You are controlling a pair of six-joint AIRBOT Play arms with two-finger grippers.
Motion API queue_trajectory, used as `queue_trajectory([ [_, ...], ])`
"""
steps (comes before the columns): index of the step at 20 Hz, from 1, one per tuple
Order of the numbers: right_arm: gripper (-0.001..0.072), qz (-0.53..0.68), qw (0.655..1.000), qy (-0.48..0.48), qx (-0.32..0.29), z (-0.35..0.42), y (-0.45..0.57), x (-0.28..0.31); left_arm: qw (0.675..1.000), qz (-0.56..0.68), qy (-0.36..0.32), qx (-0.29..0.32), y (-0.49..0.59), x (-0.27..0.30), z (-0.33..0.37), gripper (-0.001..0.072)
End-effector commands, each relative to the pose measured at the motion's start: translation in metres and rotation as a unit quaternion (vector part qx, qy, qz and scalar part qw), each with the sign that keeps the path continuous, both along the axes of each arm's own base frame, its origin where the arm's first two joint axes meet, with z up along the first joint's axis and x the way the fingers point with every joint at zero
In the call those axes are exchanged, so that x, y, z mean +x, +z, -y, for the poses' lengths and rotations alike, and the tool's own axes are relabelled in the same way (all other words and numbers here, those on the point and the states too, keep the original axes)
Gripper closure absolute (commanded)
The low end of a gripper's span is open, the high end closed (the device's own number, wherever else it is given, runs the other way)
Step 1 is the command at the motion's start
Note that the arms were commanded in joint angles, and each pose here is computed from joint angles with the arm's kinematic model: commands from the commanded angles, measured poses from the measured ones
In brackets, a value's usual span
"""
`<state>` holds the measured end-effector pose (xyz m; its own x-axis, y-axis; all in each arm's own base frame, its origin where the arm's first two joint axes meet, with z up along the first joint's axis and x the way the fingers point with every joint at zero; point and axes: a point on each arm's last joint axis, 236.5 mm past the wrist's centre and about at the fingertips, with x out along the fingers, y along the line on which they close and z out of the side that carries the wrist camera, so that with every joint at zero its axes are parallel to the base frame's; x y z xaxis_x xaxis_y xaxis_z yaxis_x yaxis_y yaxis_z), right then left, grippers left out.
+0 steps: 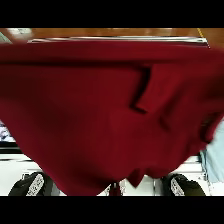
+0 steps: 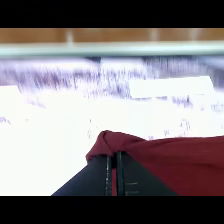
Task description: Fold the shirts.
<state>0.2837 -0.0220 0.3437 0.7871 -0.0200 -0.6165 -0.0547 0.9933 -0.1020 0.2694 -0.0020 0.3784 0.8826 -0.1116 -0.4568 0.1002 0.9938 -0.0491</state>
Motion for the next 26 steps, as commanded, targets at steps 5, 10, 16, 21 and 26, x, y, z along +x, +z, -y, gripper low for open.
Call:
queue_trajectory([
  [5, 0.0652, -0.251, 0.957, -0.003, 0.145, -0.012, -0.268, 0.144, 0.952, -0.287, -0.022, -0.101, -0.241, 0.135, -0.019, 0.067],
  [10, 0.0652, -0.165, 0.971, -0.006, 0.172, -0.027, -0.362, 0.253, 0.947, -0.3, -0.003, -0.118, -0.36, 0.237, -0.009, 0.067],
  [16, 0.0652, -0.047, 0.989, -0.02, 0.142, -0.035, -0.378, 0.316, 0.968, -0.228, 0.014, -0.099, -0.403, 0.301, 0.002, 0.0669],
  [21, 0.0651, -0.09, 0.982, -0.024, 0.162, -0.042, -0.394, 0.302, 0.963, -0.25, 0.006, -0.102, -0.415, 0.295, 0.01, 0.0668],
  [26, 0.002, -0.166, 0.971, 0.012, 0.172, -0.056, -0.356, 0.256, 0.93, -0.347, -0.008, -0.122, -0.389, 0.247, 0.011, 0.0006],
])
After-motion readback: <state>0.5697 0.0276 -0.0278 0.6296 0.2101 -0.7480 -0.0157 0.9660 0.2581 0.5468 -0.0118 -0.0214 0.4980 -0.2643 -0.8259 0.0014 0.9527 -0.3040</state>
